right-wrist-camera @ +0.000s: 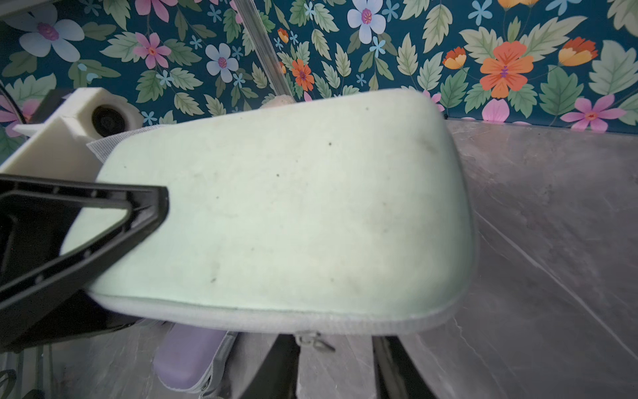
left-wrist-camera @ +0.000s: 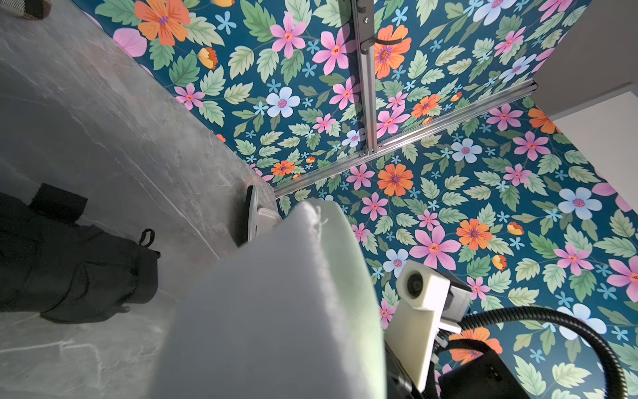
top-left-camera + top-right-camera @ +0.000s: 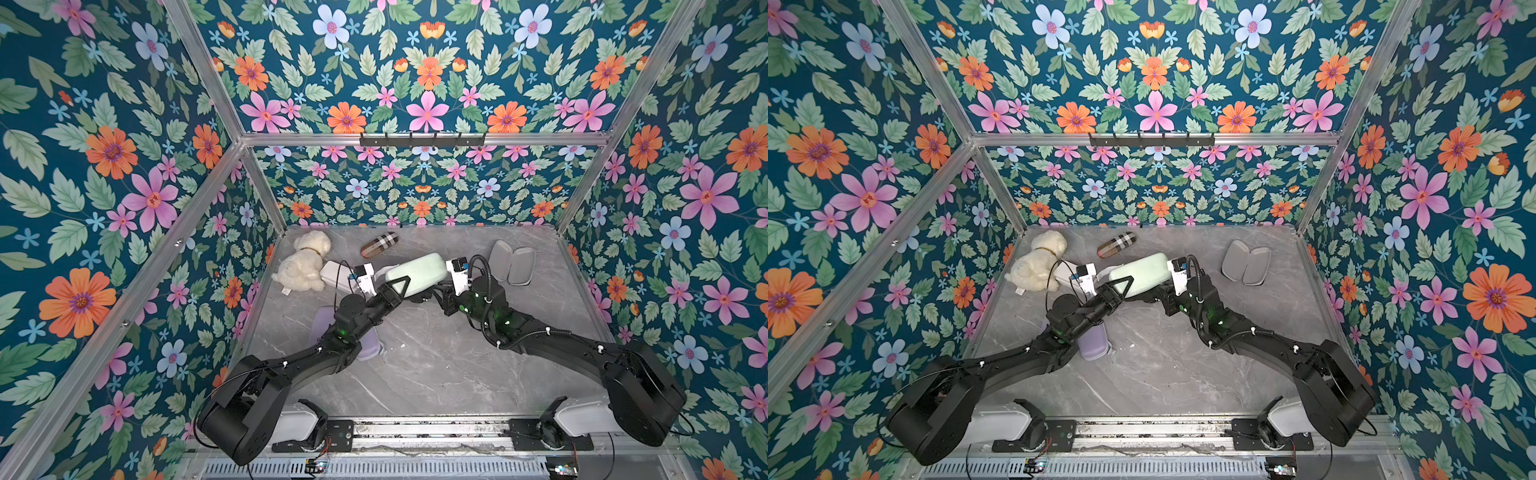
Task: Put umbrellas into zippered umbrella sleeves
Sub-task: Zip the zipper on the umbrella sleeve.
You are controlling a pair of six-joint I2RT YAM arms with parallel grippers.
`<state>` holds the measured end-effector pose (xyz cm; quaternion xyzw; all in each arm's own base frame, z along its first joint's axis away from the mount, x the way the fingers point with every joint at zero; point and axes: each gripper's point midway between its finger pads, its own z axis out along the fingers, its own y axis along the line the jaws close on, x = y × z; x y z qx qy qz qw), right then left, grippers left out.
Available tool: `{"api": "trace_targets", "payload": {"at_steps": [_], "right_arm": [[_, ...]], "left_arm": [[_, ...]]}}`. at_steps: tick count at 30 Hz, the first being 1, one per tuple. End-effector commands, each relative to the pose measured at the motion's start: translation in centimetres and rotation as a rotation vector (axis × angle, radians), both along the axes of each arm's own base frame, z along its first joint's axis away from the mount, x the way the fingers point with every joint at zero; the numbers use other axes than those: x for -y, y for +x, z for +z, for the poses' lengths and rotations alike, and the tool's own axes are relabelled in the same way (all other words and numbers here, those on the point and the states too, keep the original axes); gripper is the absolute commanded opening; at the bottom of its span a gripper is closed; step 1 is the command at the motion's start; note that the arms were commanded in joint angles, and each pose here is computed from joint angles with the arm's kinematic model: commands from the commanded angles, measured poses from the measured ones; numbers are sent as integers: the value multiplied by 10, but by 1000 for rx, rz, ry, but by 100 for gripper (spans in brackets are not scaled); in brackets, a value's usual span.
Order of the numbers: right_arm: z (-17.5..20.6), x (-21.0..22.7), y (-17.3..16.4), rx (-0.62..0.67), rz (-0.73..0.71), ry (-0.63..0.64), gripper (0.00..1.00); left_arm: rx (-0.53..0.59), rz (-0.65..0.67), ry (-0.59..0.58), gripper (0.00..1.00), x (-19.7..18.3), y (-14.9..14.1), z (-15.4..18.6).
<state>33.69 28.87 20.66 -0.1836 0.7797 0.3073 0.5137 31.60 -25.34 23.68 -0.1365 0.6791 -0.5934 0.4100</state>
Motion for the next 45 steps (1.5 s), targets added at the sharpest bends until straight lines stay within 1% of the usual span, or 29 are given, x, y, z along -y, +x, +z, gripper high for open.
{"api": "trace_targets", "payload": {"at_steps": [1, 3, 9, 11, 12, 15, 18, 22, 24, 26, 28, 31, 33, 34, 36, 39, 40, 42, 43, 45], "right_arm": [[14, -6, 2, 56, 25, 10, 27], [15, -7, 2, 59, 32, 14, 22], [20, -10, -1, 76, 44, 40, 14], [21, -10, -5, 89, 51, 44, 9], [21, -11, -7, 98, 56, 35, 7], [12, -15, -16, 113, 70, -45, 0], [-2, -26, -30, 103, 116, -129, 0], [-10, -57, -55, 91, 199, -153, 0], [-5, -74, -63, 90, 225, -133, 0], [2, -90, -69, 82, 244, -86, 0], [13, -104, -71, 57, 257, -2, 0], [17, -113, -68, 3, 246, 85, 0], [14, -111, -66, -22, 237, 101, 0], [12, -108, -65, -42, 230, 103, 2], [2, -91, -60, -127, 192, 130, 21], [-13, -52, -47, -317, 109, 259, 47], [-16, -37, -43, -371, 77, 313, 53], [-14, -15, -36, -426, 40, 417, 62], [-8, -6, -31, -440, 21, 467, 67], [3, 0, -26, -452, 7, 529, 73]], "left_arm": [[73, -8, -35, 0, 1, -3, 20], [72, -8, -35, 0, 1, -3, 20], [69, -10, -34, 0, 3, -3, 17], [70, -10, -34, 0, 3, -3, 18], [73, -10, -34, 0, 3, -2, 19], [79, 3, -33, 0, 2, -1, 21], [93, 31, -27, 0, -2, 3, 25], [109, 49, -41, 0, 0, 10, 29], [106, 47, -69, 0, 3, 13, 27], [101, 40, -94, 0, 7, 14, 26], [99, 35, -106, 0, 11, 14, 25], [102, 37, -113, 0, 12, 14, 26], [109, 48, -121, 0, 9, 12, 29], [109, 63, -121, 0, 5, 12, 28], [115, 91, -122, 0, -3, 12, 29], [122, 136, -133, 0, -14, 11, 30], [119, 151, -142, 1, -18, 10, 29], [120, 168, -163, 2, -22, 11, 28], [119, 172, -173, 3, -22, 11, 28], [119, 166, -191, 4, -20, 10, 28]]}}
